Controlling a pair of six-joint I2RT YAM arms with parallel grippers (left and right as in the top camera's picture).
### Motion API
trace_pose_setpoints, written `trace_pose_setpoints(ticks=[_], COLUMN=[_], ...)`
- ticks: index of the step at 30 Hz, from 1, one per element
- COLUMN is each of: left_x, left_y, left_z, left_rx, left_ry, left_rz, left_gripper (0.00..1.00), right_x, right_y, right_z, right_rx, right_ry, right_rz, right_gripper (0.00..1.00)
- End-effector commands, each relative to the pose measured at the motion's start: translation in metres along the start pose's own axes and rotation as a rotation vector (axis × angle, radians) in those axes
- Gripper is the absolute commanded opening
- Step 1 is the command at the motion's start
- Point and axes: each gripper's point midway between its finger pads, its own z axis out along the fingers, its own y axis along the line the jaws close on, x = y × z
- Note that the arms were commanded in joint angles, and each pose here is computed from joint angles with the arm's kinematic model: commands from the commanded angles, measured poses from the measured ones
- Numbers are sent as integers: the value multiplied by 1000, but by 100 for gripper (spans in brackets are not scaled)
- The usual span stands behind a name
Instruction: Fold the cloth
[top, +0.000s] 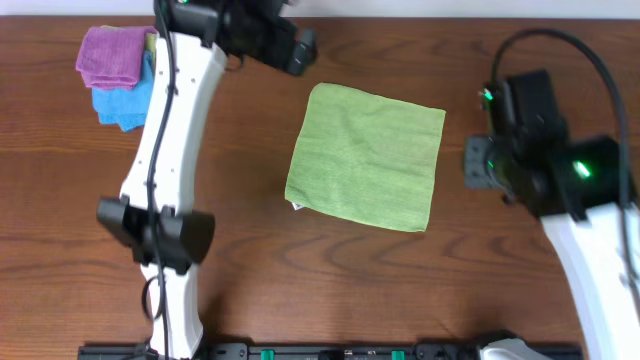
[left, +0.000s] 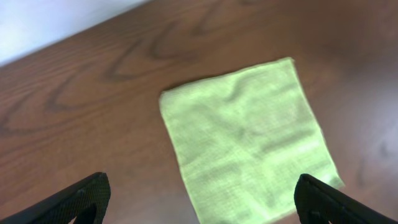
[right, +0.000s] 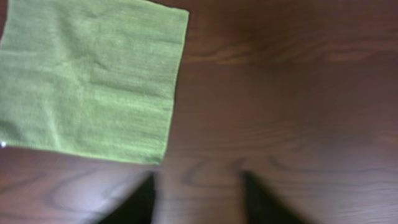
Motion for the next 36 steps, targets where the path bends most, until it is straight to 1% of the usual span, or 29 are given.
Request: trace_pose_setpoints(ticks=[1, 2, 3, 6, 10, 13, 16, 20, 25, 29, 31, 33, 36], left_x=[1, 5, 11, 24, 43, 56, 88, 128, 186, 210, 219, 223, 224], left_y=[-21, -30, -42, -64, -82, -93, -91, -77, -69, -58, -54, -54, -59], left_z=[-43, -53, -66, -97, -139, -168, -182, -164, -139, -113, -91, -69, -35], left_rx=[-70, -70, -64, -63, -131, -192, -265, -302, -307, -303, -269, -202, -33], left_ry=[-21, -15, -13, -13, -28, -57, -17, 36, 15, -9, -17, -21, -29], left_rz=[68, 70, 67, 55, 56, 91, 87, 72, 24, -65, -120, -178, -281], left_gripper=[96, 96, 96, 96, 96, 96, 96, 96, 96, 95, 95, 95, 95], right_x=[10, 17, 24, 44, 69, 84, 100, 107, 100, 92, 89, 90, 105], right_y=[-17, -21, -26, -32, -39, -43, -42, -32, -23, -17, -9, 0, 21], right_z=[-38, -50, -60, -86, -105, -105, -91, -72, -61, -60, -55, -46, -21], right_rx=[8, 0, -5, -46, -78, -79, -82, -112, -135, -165, -198, -233, -315], right_ry=[-101, -126, -147, -204, -256, -263, -230, -195, -206, -233, -238, -223, -131], right_rz=[-47, -50, -48, -36, -24, -21, -20, -23, -22, -19, -21, -28, -36], right_gripper=[86, 91, 99, 99, 99, 99, 99, 99, 99, 99, 99, 99, 99])
